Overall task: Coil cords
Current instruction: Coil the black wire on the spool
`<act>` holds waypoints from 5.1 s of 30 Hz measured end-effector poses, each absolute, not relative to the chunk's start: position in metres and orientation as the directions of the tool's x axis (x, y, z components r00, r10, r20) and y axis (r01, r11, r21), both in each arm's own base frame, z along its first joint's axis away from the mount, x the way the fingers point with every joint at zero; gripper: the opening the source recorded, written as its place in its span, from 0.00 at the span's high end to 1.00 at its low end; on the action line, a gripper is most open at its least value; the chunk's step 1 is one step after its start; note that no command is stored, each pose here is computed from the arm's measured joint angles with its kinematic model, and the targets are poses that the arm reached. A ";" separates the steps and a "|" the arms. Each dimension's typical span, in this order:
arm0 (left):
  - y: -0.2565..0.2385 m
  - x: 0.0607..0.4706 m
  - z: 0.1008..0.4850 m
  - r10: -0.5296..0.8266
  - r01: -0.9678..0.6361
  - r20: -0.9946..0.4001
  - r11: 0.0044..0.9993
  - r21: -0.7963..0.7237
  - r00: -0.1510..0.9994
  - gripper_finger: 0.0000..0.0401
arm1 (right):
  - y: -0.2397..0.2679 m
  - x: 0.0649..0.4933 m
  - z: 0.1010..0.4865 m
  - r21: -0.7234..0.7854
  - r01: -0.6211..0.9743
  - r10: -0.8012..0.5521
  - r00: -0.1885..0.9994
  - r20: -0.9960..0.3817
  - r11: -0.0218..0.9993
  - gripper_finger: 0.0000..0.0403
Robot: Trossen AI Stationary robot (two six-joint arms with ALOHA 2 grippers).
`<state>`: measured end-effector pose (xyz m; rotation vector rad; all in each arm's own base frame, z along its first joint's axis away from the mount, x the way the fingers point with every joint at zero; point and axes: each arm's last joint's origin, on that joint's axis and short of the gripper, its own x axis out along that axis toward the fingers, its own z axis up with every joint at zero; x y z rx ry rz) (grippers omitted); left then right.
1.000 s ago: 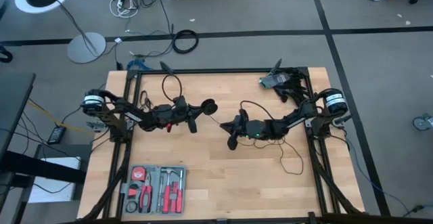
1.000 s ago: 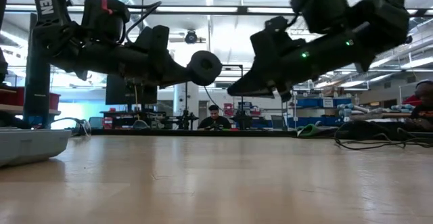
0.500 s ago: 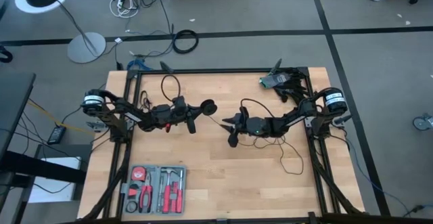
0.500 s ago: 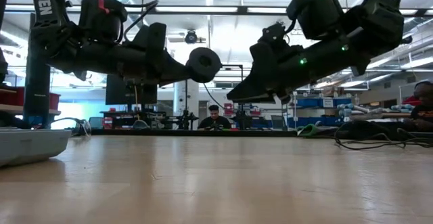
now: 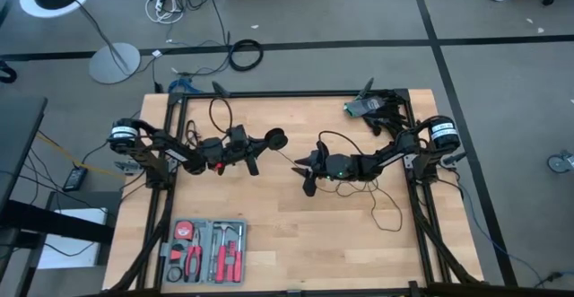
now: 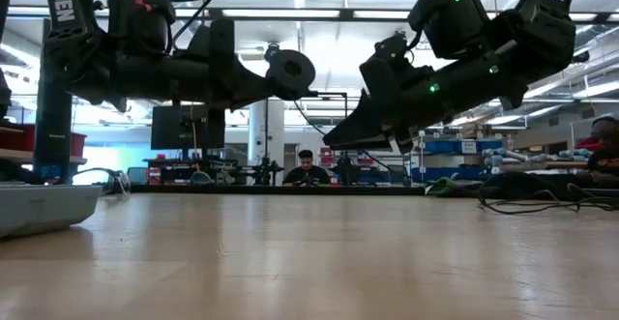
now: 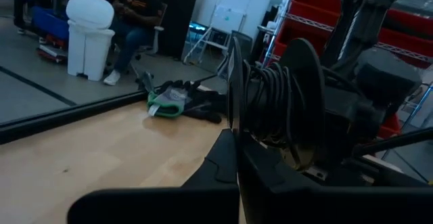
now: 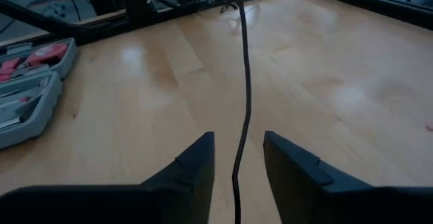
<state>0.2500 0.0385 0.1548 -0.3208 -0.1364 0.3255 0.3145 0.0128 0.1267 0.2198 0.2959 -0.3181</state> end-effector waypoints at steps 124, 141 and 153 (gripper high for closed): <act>0.020 0.223 0.133 0.308 -0.289 0.001 0.893 -0.346 0.951 1.00 | -0.010 0.355 0.123 0.091 0.421 -0.318 0.793 -0.520 0.902 1.00; 0.024 0.234 0.114 0.426 -0.482 -0.253 0.844 -0.235 0.869 1.00 | -0.036 0.385 0.214 0.100 0.352 -0.276 0.855 -0.439 0.931 1.00; 0.026 0.248 0.124 0.470 -0.516 -0.221 0.817 -0.256 0.854 1.00 | -0.021 0.418 0.195 0.090 0.293 -0.236 0.889 -0.392 0.952 0.95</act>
